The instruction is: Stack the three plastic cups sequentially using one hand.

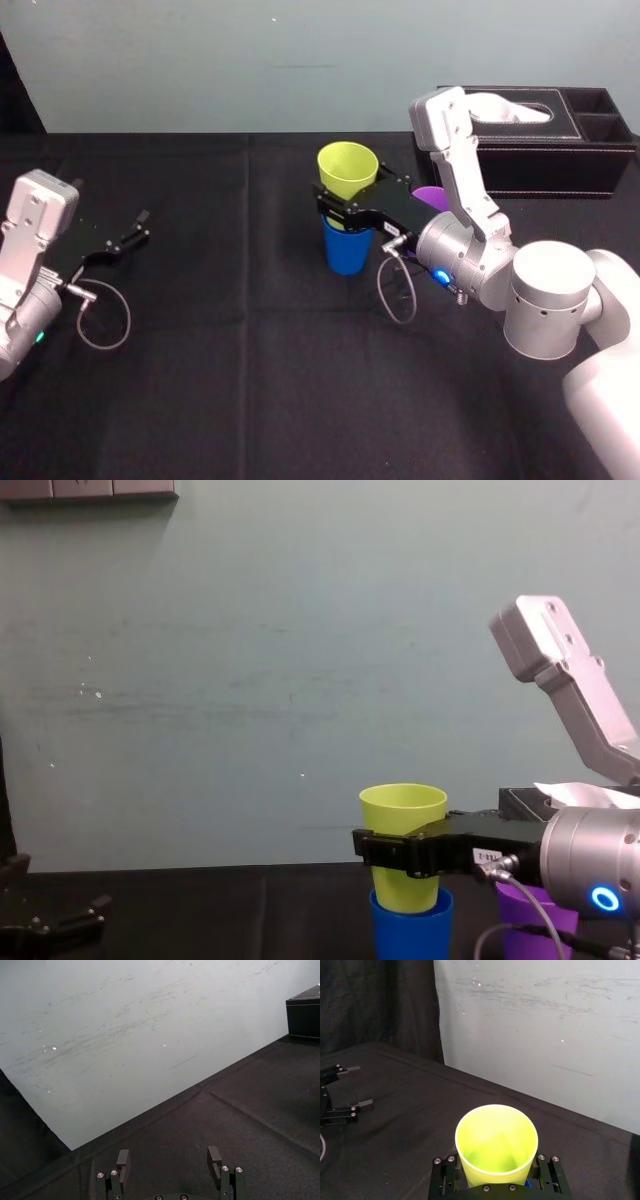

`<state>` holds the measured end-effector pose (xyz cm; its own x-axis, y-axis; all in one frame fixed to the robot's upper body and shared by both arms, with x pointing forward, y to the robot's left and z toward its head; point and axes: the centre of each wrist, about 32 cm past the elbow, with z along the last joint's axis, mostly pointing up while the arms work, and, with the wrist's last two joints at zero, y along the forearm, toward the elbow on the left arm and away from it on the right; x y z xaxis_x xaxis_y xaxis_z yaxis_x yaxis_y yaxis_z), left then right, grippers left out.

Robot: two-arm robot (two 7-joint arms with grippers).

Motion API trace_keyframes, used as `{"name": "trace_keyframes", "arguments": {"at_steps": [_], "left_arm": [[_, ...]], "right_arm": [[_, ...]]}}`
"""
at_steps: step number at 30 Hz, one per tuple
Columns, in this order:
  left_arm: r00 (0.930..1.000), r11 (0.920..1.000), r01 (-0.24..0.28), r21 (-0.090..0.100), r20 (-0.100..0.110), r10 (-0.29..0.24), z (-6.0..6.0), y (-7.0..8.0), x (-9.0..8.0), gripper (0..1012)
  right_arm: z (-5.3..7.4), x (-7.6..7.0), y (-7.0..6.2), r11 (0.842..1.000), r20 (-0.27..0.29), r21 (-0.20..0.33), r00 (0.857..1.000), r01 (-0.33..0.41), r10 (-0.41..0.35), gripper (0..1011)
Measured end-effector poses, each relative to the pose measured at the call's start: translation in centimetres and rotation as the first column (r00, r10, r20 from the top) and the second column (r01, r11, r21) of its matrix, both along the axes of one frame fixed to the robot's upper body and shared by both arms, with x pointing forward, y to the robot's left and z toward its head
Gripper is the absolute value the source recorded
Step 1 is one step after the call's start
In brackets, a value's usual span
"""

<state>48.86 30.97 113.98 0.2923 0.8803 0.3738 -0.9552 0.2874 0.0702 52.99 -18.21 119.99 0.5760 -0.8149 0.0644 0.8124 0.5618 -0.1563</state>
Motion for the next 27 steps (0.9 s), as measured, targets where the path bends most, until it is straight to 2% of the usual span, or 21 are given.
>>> {"name": "trace_keyframes", "arguments": {"at_steps": [27], "left_arm": [[1.0, 1.0, 0.0, 0.0, 0.0, 0.0, 0.0, 0.0, 0.0, 1012]], "right_arm": [[-1.7, 0.6, 0.3, 1.0, -0.01, 0.016, 1.0, 0.022, -0.022, 734]]}}
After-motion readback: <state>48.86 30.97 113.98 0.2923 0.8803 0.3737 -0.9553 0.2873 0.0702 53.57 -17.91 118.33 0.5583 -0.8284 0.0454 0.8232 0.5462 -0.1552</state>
